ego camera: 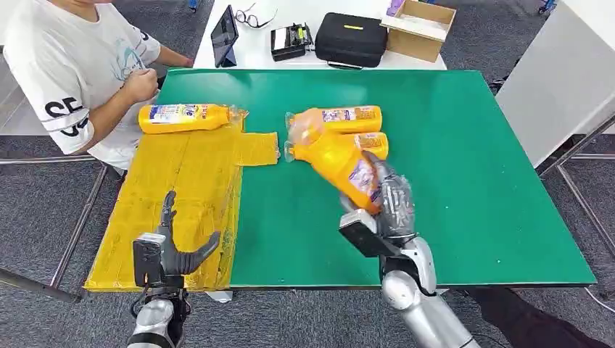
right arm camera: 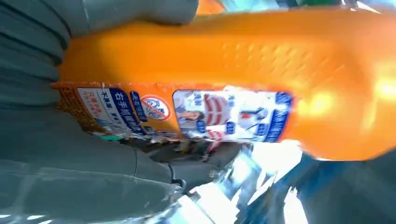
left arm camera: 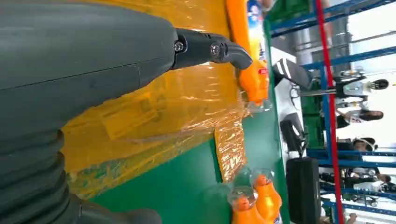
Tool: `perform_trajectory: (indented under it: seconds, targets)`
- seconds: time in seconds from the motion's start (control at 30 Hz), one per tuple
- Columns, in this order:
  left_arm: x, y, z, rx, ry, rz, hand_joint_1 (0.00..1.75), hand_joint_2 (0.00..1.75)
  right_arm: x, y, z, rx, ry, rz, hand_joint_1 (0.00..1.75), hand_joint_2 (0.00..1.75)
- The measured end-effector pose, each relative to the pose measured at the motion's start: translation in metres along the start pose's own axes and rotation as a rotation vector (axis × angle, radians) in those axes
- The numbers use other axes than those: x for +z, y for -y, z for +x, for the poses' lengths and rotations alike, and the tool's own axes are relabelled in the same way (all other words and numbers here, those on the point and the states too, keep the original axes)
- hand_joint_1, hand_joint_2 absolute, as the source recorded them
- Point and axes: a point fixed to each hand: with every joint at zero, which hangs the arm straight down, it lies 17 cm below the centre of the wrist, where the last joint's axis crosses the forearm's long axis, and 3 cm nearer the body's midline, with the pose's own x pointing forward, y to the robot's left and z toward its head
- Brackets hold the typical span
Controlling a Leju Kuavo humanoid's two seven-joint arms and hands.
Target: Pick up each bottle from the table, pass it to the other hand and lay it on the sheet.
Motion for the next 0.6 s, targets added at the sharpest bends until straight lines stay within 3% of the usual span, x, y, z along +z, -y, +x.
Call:
perform_trajectory:
  seconds: [0.13, 0.27, 0.4, 0.6]
  targets:
    - [0.003, 0.02, 0.011, 0.132, -0.014, -0.077, 0.0, 1.75, 0.001, 0.053, 0.01, -0.051, 0.0, -0.233, 1.75, 1.75]
    - [0.003, 0.034, 0.021, 0.159, -0.003, -0.13, 0.0, 1.75, 0.009, 0.073, 0.007, -0.076, -0.03, -0.322, 1.75, 1.75]
    - [0.008, 0.057, 0.031, 0.182, 0.01, -0.22, 0.0, 1.75, 0.019, 0.074, 0.005, -0.117, -0.03, -0.342, 1.75, 1.75]
    - [0.02, 0.085, 0.044, 0.25, 0.026, -0.323, 0.0, 1.75, 0.03, 0.045, -0.002, -0.192, -0.047, -0.254, 1.75, 1.75]
